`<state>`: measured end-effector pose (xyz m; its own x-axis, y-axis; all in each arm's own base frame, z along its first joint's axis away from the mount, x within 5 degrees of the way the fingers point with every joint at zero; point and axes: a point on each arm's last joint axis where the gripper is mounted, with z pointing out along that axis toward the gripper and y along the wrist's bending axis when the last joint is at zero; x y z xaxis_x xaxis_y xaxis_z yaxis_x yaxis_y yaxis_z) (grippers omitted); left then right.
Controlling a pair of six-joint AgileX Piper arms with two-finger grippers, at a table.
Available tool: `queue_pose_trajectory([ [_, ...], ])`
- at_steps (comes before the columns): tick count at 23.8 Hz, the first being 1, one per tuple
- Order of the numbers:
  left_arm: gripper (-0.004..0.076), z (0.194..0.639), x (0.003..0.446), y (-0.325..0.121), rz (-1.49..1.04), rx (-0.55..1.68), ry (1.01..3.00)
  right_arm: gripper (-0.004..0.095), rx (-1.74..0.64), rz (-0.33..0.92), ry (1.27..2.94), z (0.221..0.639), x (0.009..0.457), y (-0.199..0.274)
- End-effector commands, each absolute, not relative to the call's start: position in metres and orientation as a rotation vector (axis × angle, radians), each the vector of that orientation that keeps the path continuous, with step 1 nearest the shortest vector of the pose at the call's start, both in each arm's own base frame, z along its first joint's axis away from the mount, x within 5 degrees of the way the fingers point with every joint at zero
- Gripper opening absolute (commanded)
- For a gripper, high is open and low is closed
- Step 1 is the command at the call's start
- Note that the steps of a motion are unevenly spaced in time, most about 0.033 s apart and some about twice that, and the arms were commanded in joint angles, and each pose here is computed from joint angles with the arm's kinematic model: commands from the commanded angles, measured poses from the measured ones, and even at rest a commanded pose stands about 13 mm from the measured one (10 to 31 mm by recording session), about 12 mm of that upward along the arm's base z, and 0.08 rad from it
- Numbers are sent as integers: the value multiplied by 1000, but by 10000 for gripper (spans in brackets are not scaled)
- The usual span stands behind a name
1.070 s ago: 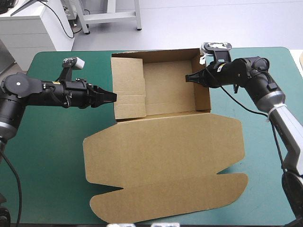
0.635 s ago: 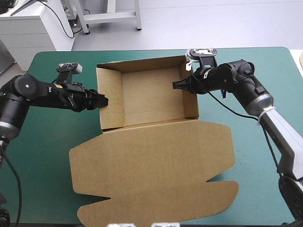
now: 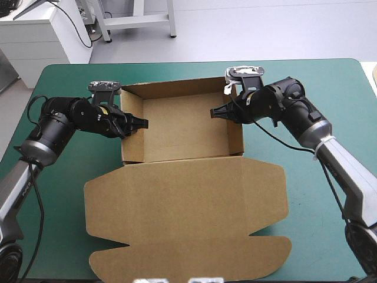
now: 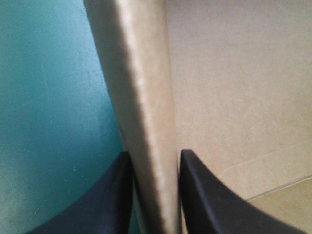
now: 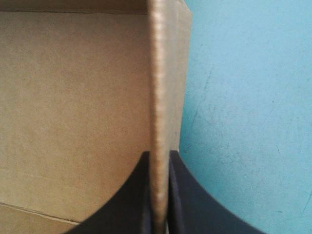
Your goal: Fold the box
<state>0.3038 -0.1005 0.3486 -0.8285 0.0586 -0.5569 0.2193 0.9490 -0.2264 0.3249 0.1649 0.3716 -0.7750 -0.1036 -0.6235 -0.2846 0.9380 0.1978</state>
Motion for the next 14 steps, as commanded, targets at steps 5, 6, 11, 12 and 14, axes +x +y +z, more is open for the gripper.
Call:
queue_pose_trajectory([
  [5,-8,352,319,-109,-373,293,2421,-20,-203,442,2359,393,320,167],
  [6,-8,348,322,-109,-362,297,2433,-19,-211,412,2380,387,323,168],
  [11,-8,325,332,-114,-279,336,2517,-20,-179,317,2509,351,344,169],
  [12,-8,320,335,-114,-279,329,2530,-20,-165,314,2531,344,348,169],
  [14,-8,313,338,-117,-286,313,2556,-20,-152,321,2580,332,353,171],
])
